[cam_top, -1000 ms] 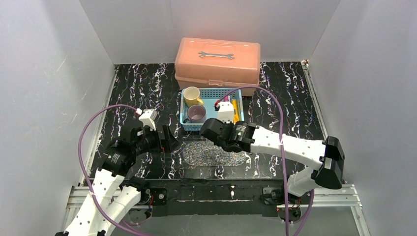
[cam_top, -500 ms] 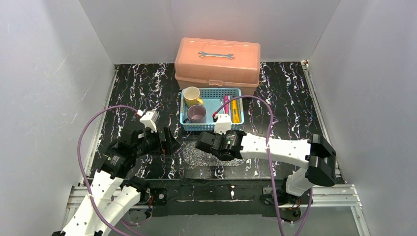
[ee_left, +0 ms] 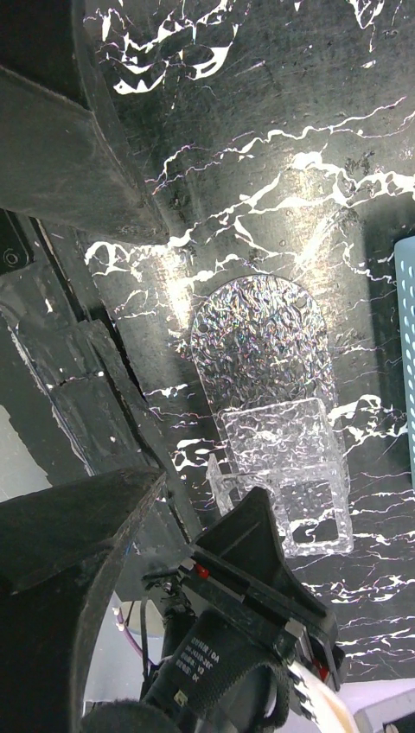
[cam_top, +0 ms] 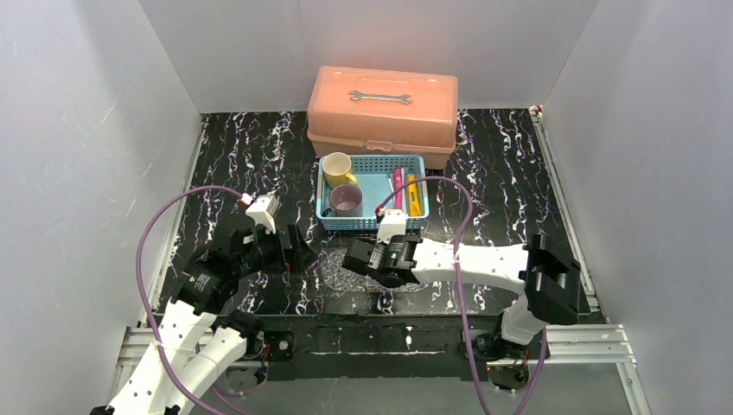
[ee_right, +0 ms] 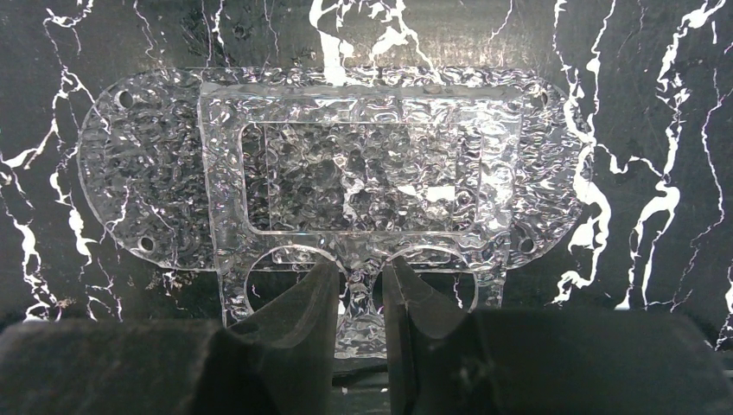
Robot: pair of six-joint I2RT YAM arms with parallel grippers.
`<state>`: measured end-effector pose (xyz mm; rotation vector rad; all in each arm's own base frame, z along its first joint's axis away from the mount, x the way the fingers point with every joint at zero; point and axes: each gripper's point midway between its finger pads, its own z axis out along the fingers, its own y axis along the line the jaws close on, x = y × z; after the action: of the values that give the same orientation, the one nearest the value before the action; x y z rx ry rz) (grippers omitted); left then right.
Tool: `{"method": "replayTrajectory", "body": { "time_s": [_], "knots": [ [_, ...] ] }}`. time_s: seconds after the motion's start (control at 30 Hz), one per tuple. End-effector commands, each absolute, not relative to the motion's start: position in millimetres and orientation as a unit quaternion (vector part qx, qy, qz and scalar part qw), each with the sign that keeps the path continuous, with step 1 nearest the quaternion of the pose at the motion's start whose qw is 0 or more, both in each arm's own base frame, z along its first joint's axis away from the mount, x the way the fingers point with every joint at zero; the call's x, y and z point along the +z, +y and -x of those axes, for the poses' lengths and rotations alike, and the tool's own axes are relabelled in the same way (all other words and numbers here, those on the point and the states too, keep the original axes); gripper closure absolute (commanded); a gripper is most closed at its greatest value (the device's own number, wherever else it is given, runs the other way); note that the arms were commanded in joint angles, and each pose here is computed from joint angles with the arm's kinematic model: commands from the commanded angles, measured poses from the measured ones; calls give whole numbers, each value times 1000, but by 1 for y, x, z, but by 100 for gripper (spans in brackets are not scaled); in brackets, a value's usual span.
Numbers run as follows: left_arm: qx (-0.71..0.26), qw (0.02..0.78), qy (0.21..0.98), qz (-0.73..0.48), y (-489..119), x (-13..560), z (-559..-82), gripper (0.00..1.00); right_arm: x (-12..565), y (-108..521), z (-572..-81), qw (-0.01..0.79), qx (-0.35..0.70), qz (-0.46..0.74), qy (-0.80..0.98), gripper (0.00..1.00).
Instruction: Prepare toiletry sets of a toothbrush and toothpaste on the tray
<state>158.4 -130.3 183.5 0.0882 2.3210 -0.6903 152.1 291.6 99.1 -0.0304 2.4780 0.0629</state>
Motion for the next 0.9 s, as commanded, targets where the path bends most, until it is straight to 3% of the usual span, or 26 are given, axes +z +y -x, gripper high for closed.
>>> {"method": "replayTrajectory", "body": {
  "time_s": [0.0,0.87],
  "knots": [
    [-262,351,898,-34,-128,182,-156,0,98,300,-156,339,34,-6,940,99],
    [-261,351,899,-35,-128,182,-156,1,87,315,-155,330,33,31,943,99]
  ]
}}
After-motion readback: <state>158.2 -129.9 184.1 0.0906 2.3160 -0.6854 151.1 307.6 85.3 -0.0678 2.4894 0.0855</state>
